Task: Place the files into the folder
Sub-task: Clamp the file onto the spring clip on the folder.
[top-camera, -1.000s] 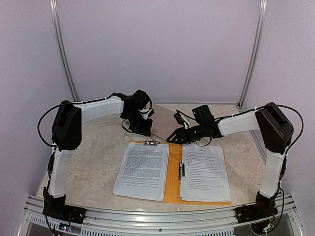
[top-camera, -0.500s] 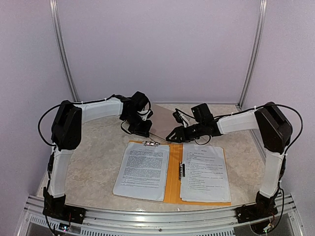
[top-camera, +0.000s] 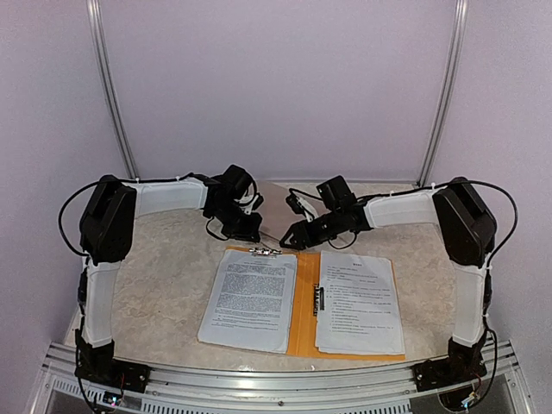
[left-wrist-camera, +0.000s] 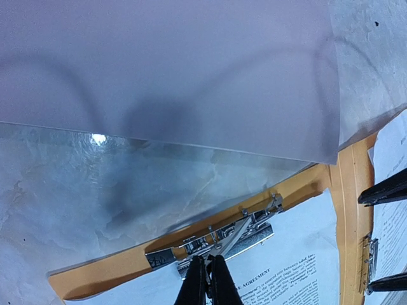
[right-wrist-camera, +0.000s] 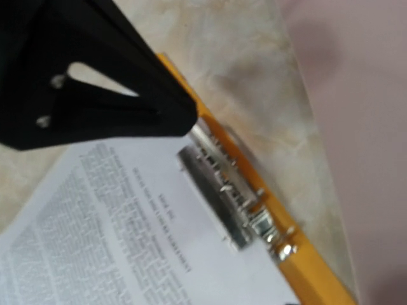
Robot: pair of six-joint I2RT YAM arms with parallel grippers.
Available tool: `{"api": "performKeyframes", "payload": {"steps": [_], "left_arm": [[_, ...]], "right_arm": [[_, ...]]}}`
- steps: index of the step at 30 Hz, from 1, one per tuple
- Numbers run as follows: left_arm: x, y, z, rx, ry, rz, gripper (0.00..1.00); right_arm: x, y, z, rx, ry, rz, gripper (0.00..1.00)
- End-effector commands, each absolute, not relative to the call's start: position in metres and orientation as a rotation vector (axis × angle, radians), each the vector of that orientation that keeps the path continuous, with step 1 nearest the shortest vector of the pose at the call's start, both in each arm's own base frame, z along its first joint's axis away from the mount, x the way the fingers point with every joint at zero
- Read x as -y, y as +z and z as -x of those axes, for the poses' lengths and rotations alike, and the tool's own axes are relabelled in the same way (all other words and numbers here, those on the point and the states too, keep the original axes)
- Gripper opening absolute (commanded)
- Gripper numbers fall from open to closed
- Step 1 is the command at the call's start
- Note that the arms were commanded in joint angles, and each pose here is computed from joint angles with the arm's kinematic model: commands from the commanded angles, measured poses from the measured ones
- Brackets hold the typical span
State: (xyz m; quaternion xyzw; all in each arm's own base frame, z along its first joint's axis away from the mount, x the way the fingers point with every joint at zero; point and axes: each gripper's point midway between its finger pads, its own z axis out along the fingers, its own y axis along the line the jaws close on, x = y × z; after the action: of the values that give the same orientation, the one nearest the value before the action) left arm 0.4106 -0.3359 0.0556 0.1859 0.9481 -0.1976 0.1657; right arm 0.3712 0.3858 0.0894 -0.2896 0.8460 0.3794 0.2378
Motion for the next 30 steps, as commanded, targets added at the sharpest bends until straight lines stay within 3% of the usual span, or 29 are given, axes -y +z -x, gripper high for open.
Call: {"api": "performKeyframes", "payload": {"steps": [1, 6, 12, 30], "left_arm": [[0.318, 0.022, -0.388, -2.818, -0.544, -0.502, 0.0], [0.315, 0.016, -0.387, -2.821, -0.587, -0.492, 0.0], [0.313, 0.014, -0.388, -2.816, -0.618, -0.489, 0.0], [0.309, 0.008, -0.387, -2.828, -0.649, -0.466, 0.0]], "right_arm": [[-0.389, 0.068, -0.373, -2.296, 0.854, 0.994, 0.58], [-0.4, 0.059, -0.382, -2.215, 0.722, 1.17, 0.67], [-0.411, 0.048, -0.39, -2.141, 0.643, 1.31, 0.71], [-0.421, 0.021, -0.383, -2.08, 0.704, 1.436, 0.63]]}}
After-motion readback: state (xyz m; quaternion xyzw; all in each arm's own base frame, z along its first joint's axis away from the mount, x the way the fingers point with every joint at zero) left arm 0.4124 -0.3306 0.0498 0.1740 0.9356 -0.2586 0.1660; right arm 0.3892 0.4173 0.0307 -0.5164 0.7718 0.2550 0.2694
